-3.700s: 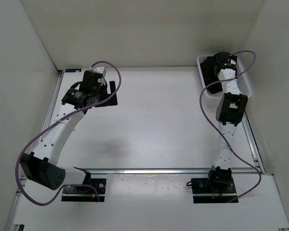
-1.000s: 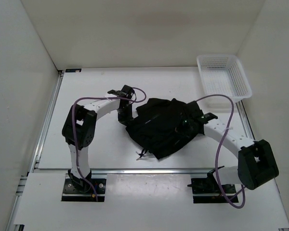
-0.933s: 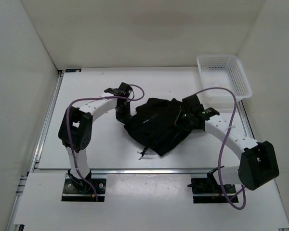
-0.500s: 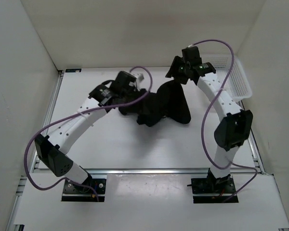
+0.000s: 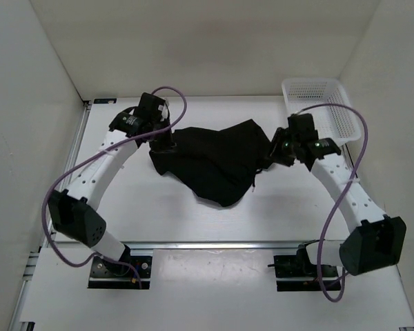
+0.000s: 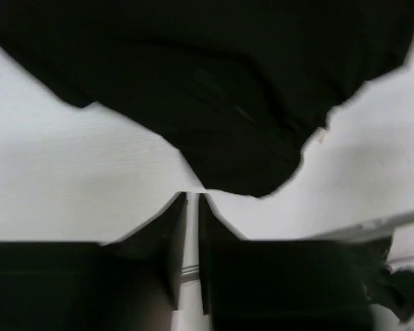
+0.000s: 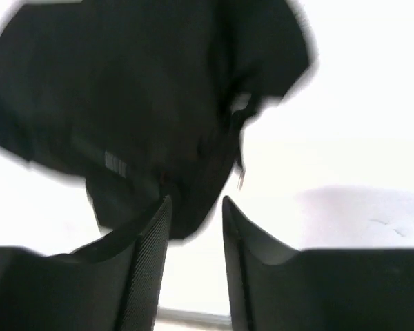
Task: Fold and stack the shorts
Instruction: Flatten the shorts out
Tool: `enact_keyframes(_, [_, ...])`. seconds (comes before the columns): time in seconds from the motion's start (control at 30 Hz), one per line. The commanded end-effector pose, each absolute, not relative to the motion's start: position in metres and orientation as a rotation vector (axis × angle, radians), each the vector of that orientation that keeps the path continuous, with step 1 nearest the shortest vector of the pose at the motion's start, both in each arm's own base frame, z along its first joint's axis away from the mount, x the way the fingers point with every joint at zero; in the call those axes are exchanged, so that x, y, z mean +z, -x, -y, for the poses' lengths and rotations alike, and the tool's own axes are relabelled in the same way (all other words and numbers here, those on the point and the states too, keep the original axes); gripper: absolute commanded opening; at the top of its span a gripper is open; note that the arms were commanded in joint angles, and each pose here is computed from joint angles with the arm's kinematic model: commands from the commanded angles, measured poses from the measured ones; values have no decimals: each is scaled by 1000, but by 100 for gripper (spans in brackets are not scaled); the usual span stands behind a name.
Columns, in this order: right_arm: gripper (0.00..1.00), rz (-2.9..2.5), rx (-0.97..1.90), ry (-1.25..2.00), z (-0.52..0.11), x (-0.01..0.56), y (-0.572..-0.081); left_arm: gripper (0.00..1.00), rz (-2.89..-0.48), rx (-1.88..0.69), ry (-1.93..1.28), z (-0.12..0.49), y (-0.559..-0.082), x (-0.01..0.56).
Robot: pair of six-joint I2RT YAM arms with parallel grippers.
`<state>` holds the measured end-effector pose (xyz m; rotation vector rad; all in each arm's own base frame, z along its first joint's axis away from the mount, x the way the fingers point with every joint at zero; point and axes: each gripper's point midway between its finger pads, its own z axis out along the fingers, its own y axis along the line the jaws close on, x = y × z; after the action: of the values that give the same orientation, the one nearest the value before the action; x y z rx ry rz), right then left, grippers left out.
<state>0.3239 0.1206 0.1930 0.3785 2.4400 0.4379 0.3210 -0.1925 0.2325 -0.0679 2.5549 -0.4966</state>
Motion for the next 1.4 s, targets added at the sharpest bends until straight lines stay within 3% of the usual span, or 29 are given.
enact_keyframes(0.0, [52,-2566,664,-283,-165,162,-277,30,-2678,-339,205,155,-331,182])
enact_keyframes(0.03, [62,-2591,757,-293,-178,155,-264,47,-2693,-343,237,149,-334,173])
enact_keyframes(0.07, [83,-2599,864,-303,-191,152,-250,63,-2688,-340,323,133,-340,167])
enact_keyframes(0.1, [85,-2615,958,-356,-198,129,-238,76,-2686,-356,358,126,-344,154])
enact_keyframes(0.13, [88,-2622,1079,-483,-211,126,-228,96,-2680,-373,402,120,-347,149])
enact_keyframes(0.23, [87,-2586,1254,-560,-229,115,-217,99,-2679,-355,487,97,-365,129])
enact_keyframes(0.37, [88,-2692,966,-408,-237,101,-228,99,-2721,-279,490,90,-392,104])
enact_keyframes(0.57, [91,-2794,889,-326,-258,65,-247,95,-2764,-244,503,88,-422,74])
enact_keyframes(0.7, [77,-2811,860,-287,-273,57,-260,82,-2771,-245,516,86,-434,64])
enact_keyframes(0.73, [60,-2820,859,-274,-281,54,-264,74,-2762,-264,511,89,-440,67])
enact_keyframes(0.77, [47,-2835,829,-272,-279,51,-264,37,-2768,-312,503,95,-441,67])
enact_keyframes(0.8, [33,-2838,809,-278,-278,50,-267,19,-2771,-331,500,98,-443,67])
enact_keyframes(0.83, [10,-2833,783,-286,-276,51,-270,10,-2764,-342,495,95,-446,72])
enact_keyframes(0.87, [2,-2832,744,-278,-274,57,-274,10,-2769,-340,497,95,-445,74])
enact_keyframes(0.9, [0,-2813,710,-296,-265,60,-285,10,-2759,-341,476,95,-446,81])
enact_keyframes(0.97, [0,-2778,653,-310,-250,72,-300,10,-2698,-344,446,94,-456,111])
enact_keyframes(1.17, [0,-2437,564,-277,-186,202,-398,10,-2462,-391,363,90,-471,237])
enact_keyframes(1.27, [0,-2301,466,-214,-165,275,-407,10,-2391,-429,324,92,-461,282])
enact_keyframes(1.37, [0,-2243,391,-122,-150,307,-388,10,-2348,-450,263,100,-438,307])
